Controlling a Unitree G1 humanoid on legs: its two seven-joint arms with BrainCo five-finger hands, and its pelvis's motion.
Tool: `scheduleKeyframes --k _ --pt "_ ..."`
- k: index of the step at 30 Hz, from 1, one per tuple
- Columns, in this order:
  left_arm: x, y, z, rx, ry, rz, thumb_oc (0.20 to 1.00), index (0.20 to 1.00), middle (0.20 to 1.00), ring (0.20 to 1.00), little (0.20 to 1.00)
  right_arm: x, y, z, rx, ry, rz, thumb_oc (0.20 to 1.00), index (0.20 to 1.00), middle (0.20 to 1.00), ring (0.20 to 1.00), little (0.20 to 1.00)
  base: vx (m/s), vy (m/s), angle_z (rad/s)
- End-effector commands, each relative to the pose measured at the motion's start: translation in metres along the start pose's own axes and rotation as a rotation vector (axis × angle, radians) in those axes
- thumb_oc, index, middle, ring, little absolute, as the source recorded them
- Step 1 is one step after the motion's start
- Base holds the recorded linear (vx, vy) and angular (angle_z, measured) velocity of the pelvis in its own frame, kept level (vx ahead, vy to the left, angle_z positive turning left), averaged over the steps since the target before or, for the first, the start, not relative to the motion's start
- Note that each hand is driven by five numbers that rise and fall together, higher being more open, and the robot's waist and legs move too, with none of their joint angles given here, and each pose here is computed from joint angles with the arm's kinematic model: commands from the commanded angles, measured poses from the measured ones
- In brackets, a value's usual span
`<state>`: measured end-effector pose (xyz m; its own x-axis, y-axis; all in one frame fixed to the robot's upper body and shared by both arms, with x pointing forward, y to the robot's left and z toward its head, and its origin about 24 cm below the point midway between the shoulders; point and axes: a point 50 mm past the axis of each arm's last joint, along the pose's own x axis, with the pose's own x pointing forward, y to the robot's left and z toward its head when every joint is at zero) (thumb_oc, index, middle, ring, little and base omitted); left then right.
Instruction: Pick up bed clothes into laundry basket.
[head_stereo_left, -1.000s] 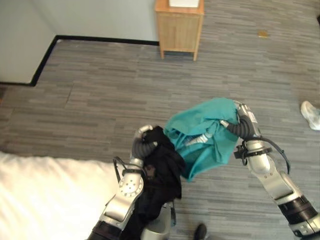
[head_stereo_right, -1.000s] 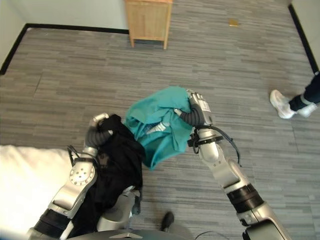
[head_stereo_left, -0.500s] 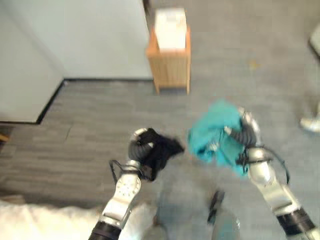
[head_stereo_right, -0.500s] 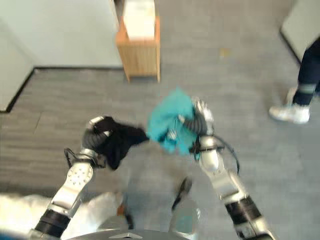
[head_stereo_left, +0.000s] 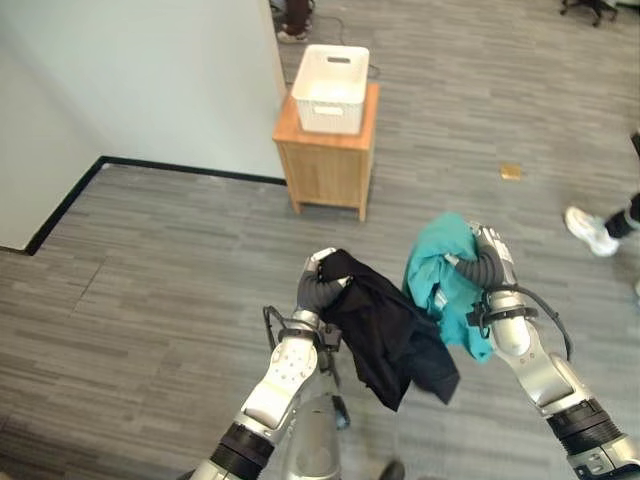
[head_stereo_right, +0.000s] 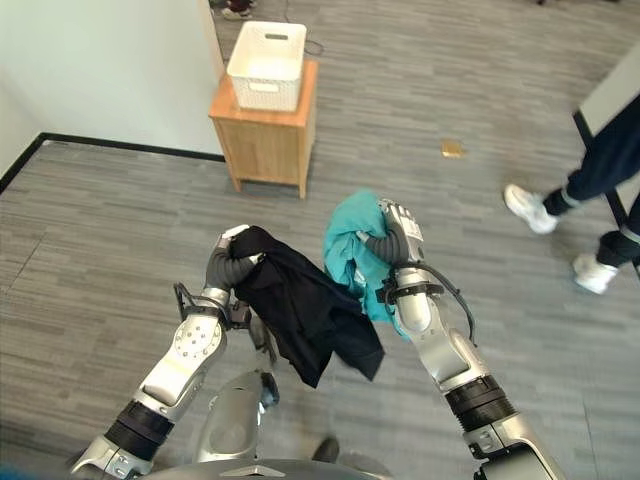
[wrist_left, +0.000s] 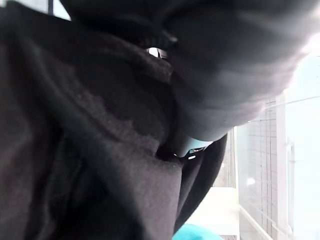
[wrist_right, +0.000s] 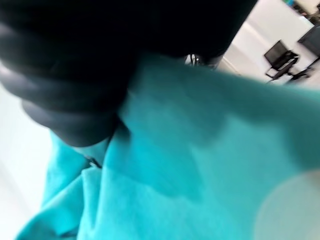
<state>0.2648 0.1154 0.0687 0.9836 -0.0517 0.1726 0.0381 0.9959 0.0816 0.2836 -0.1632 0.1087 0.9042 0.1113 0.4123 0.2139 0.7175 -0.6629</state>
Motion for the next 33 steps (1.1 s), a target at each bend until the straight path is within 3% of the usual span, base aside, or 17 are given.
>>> scheduleKeyframes --k 1,6,14,18,20,26,33 --pt "0.021 -0.015 0.054 -0.029 -0.262 -0.039 0.200 0.200 0.200 0.200 0.200 0.025 -0.036 0.029 -0.028 -0.169 -0.195 0.200 0.200 0.200 0.200 0.200 0.72 0.174 -0.07" --pt "0.029 -0.015 0.068 -0.003 -0.330 -0.034 0.200 0.200 0.200 0.200 0.200 0.036 -0.058 0.036 -0.052 -0.218 -0.252 0.200 0.200 0.200 0.200 0.200 0.56 0.018 0.44" --pt "0.018 -0.009 0.045 0.011 -0.244 -0.071 0.200 0.200 0.200 0.200 0.200 0.030 -0.094 0.023 -0.201 -0.190 -0.329 0.200 0.200 0.200 0.200 0.200 0.52 -0.229 1.08" --pt "0.013 -0.009 0.041 -0.058 -0.216 -0.073 0.200 0.200 0.200 0.200 0.200 0.051 -0.117 0.049 -0.254 -0.315 -0.393 0.200 0.200 0.200 0.200 0.200 0.31 -0.291 0.23" --pt "0.011 -0.012 0.040 -0.076 -0.206 -0.085 0.200 0.200 0.200 0.200 0.200 0.076 -0.147 0.081 -0.307 -0.440 -0.460 0.200 0.200 0.200 0.200 0.200 0.18 -0.380 -0.43" --pt "0.007 -0.011 0.027 -0.063 -0.154 -0.096 0.200 0.200 0.200 0.200 0.200 0.113 -0.187 0.105 -0.419 -0.465 -0.502 0.200 0.200 0.200 0.200 0.200 0.32 -0.065 -0.04" --pt "0.004 -0.003 0.012 -0.053 -0.078 -0.066 0.200 0.200 0.200 0.200 0.200 0.144 -0.180 0.091 -0.469 -0.327 -0.441 0.200 0.200 0.200 0.200 0.200 0.37 0.020 0.40"
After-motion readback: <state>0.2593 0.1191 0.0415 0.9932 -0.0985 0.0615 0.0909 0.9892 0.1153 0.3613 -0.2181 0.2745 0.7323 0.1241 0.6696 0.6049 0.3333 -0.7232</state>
